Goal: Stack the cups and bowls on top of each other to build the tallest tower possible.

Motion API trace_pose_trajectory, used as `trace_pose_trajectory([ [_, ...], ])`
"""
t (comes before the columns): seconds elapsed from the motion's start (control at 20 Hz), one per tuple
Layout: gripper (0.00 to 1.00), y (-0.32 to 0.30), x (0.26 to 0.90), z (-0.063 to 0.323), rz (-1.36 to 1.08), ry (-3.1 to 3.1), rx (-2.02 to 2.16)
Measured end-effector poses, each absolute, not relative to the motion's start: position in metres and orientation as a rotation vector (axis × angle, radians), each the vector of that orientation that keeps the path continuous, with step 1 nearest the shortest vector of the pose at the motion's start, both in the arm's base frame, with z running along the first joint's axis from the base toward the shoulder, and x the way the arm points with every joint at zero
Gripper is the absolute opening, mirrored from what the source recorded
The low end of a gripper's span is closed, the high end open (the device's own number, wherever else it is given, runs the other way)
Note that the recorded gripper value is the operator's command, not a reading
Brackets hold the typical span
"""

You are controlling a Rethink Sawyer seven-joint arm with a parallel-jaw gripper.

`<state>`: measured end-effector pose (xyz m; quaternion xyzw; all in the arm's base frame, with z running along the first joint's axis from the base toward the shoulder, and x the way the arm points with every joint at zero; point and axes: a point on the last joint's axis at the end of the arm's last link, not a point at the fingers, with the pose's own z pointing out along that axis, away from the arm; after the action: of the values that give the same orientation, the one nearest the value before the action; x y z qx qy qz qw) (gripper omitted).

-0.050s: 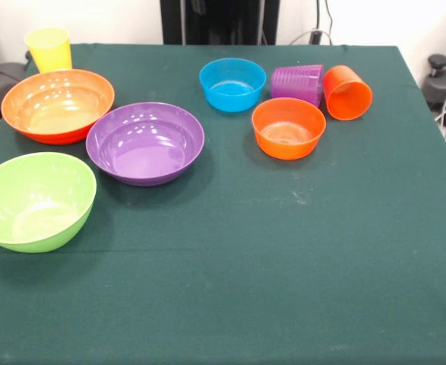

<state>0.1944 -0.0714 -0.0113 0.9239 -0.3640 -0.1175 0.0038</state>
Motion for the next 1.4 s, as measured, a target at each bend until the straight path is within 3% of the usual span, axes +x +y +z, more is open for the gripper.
trace_pose_trajectory([
  [1.05,0.00,-0.084,0.191,0.000,-0.356,-1.124,2.856],
  [1.4,0.00,-0.081,0.196,-0.002,-0.457,-1.050,2.883],
])
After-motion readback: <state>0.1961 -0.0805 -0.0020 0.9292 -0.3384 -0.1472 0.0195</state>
